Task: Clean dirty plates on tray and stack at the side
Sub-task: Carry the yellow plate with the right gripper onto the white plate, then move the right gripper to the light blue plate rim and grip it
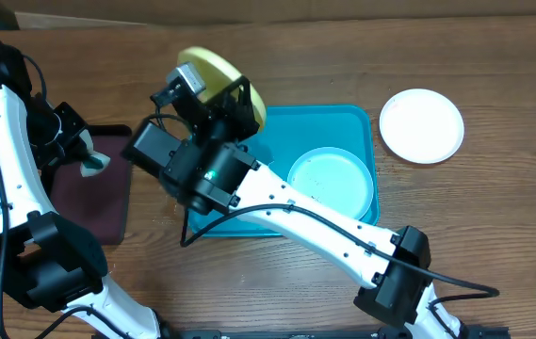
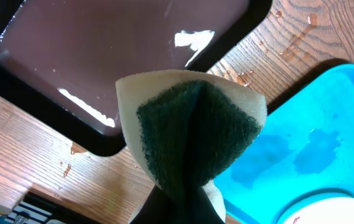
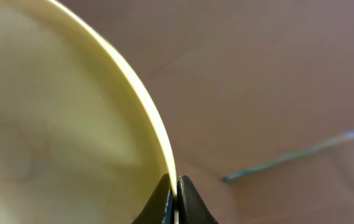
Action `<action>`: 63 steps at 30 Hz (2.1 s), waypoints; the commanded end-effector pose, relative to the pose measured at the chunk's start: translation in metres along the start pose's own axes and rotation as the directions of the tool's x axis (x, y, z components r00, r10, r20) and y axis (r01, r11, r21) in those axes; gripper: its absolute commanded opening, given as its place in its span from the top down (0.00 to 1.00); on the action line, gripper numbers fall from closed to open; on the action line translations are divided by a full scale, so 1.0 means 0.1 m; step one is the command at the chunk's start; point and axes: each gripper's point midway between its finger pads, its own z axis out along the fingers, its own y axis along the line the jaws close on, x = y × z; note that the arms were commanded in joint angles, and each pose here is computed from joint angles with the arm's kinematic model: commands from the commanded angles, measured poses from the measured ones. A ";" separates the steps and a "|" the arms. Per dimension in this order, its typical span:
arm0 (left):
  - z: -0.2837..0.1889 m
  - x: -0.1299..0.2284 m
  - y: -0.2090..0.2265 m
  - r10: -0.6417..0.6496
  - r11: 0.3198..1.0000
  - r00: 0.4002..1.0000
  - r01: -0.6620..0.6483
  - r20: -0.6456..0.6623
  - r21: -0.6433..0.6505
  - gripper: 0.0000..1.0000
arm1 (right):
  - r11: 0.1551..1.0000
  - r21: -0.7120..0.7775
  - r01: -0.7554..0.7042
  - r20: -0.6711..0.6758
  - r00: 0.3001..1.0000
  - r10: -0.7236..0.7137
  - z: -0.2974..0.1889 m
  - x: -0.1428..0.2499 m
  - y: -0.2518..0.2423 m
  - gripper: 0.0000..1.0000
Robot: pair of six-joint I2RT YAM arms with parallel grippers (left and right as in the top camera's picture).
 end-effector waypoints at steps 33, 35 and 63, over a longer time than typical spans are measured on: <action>-0.06 0.04 -0.04 0.026 0.999 1.000 -0.026 0.013 0.020 0.96 | 0.624 0.322 -0.712 -0.914 -0.064 0.400 2.06 3.76 -1.22 0.96; -0.06 0.04 -0.04 0.027 0.999 1.000 -0.027 0.013 0.019 0.96 | 0.614 0.342 -0.712 -0.907 -0.079 0.413 2.10 3.84 -1.25 0.96; -0.06 0.01 -0.06 0.039 0.999 0.999 -0.040 0.027 0.022 0.96 | 0.505 0.047 -0.862 -0.981 0.057 0.188 1.93 3.23 -0.69 0.38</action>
